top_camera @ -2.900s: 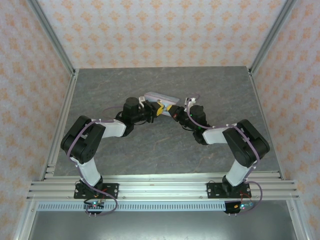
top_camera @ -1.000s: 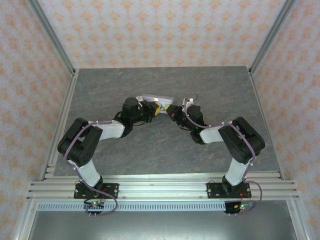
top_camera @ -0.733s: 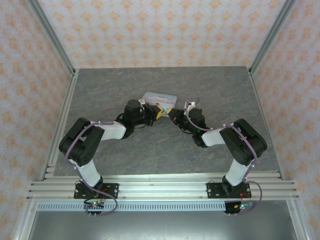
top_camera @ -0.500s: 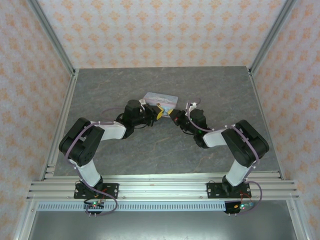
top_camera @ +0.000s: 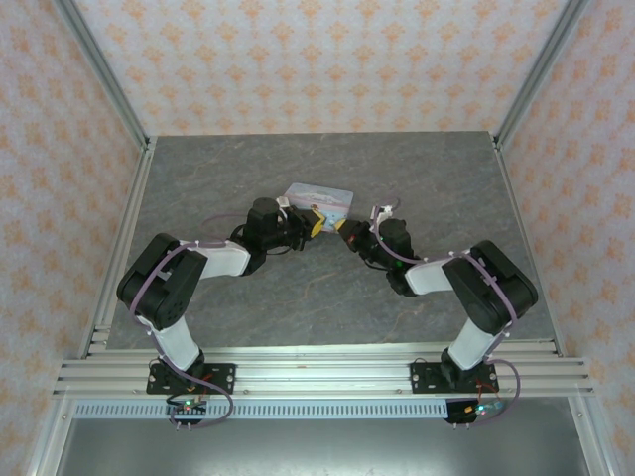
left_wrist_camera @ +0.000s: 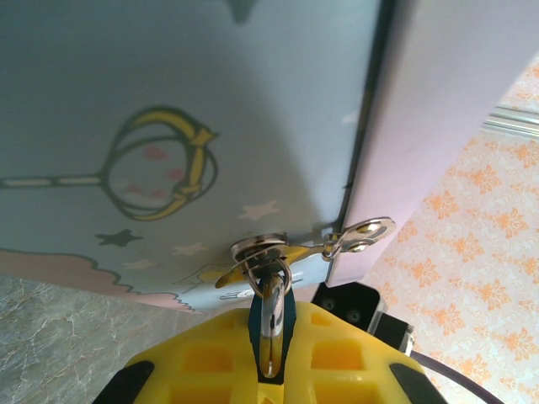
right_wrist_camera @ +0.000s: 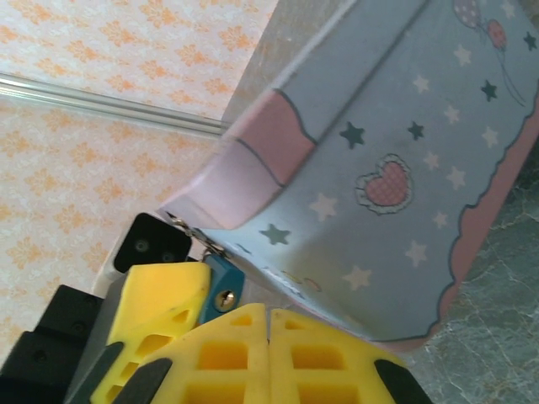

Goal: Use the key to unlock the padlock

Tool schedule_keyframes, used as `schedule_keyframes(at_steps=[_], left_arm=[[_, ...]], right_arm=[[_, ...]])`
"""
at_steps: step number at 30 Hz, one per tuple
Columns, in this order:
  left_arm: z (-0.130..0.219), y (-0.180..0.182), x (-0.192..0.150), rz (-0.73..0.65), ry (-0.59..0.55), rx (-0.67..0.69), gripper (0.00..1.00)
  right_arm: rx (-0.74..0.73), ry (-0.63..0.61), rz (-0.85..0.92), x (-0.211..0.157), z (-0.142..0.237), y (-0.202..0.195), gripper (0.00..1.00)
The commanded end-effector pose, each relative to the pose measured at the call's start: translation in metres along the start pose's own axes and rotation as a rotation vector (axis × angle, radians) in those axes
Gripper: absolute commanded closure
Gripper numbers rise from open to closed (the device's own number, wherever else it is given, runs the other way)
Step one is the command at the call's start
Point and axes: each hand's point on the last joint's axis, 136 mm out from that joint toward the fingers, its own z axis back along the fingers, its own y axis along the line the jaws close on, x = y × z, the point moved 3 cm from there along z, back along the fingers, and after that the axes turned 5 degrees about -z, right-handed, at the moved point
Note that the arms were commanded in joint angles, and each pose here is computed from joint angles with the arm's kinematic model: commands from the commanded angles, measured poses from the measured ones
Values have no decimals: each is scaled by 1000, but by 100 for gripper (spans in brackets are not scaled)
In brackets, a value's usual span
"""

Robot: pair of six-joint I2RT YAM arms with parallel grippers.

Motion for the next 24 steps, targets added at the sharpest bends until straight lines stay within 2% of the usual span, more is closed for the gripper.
schedule_keyframes(at_steps=[1,15,24], left_arm=[[0,-17,-7,-57,29,-57,100],[1,-23,-8,-54,31,-73,100],[0,-22,-8,-55,30,-68,100]], right_arm=[[59,-44,16,10,2,21,100],[83,-40,7,13,-8,31,100],[57,-36,4,9,-3,19,100]])
